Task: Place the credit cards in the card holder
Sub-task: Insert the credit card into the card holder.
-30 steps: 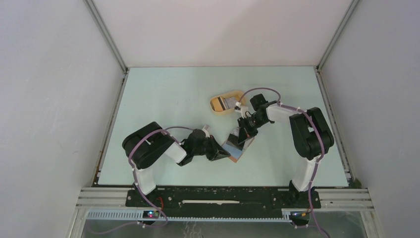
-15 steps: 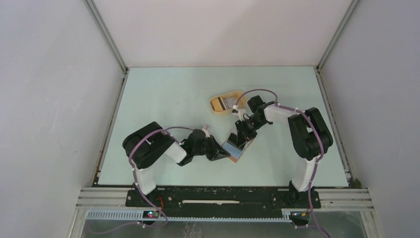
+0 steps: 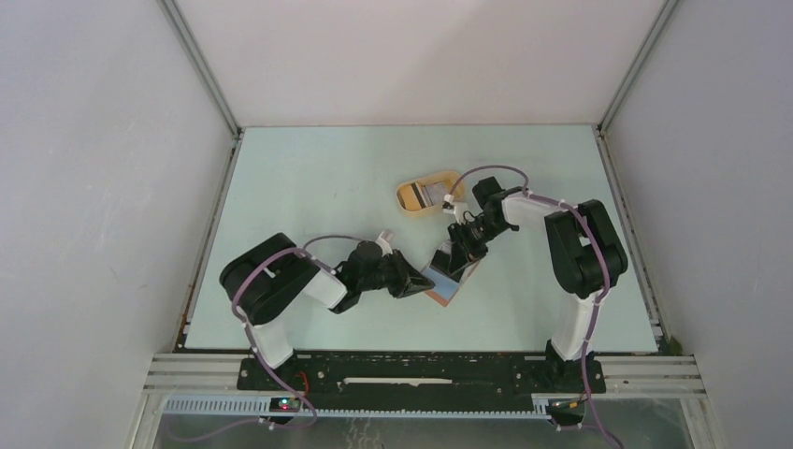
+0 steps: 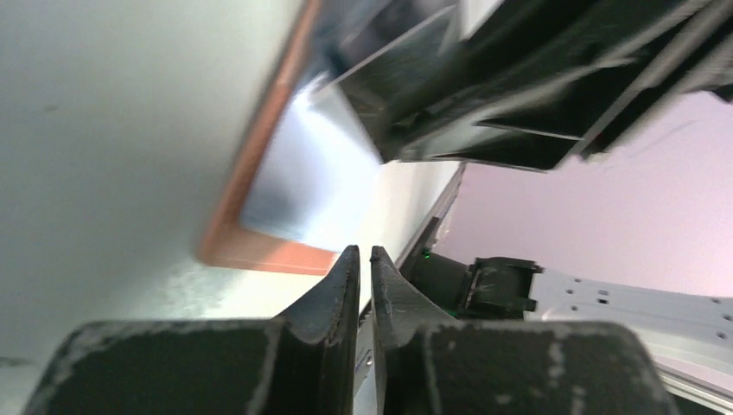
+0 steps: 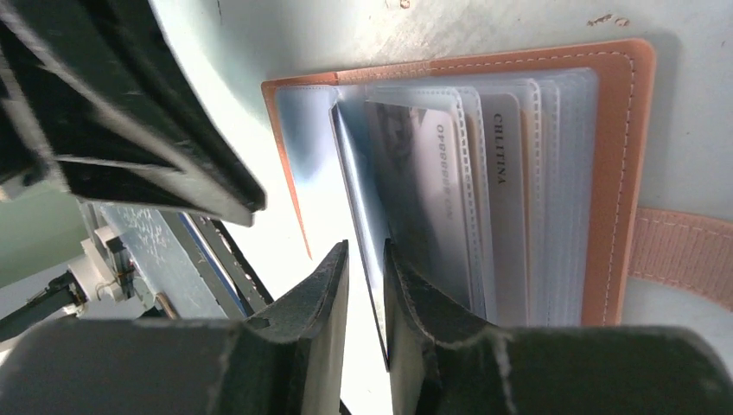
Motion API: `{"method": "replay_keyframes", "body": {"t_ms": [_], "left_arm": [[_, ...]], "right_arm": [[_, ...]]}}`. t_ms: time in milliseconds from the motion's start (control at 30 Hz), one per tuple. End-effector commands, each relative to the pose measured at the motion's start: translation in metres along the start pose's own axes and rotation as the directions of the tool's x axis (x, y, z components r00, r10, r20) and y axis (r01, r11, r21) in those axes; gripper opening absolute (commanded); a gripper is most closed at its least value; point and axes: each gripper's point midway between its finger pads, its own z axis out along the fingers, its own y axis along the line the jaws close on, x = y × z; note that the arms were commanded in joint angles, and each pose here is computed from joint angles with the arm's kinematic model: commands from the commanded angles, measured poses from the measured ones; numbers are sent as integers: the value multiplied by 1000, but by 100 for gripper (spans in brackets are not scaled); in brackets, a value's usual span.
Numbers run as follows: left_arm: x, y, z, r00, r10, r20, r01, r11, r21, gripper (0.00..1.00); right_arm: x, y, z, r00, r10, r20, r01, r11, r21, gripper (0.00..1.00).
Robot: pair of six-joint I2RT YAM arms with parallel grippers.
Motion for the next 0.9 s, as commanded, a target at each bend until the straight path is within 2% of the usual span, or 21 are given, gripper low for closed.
{"method": "replay_keyframes", "body": {"t_ms": [0,133,300,633,867], "left_arm": [[-18,-45,-14,996,55,71,-64,989,133,15],[-28,-54,-20,992,78,99,-91,986,140,16],[-47,-59,-21,985,112,131,-128,985,120,16],[-84,-88,9,969,201,141,-215,972,96,16],[-99,-80,28,976,166,143,-169,986,12,14]], "right_arm": [[-6,1,2,1000,-10,-8,9,999,-34,29],[-4,1,5,1000,3,-20,-4,999,-49,25],[-1,-1,8,999,22,-42,-24,998,-56,15],[2,-4,12,997,45,-59,-49,996,-68,13],[1,-4,12,997,47,-58,-51,996,-69,13]]}}
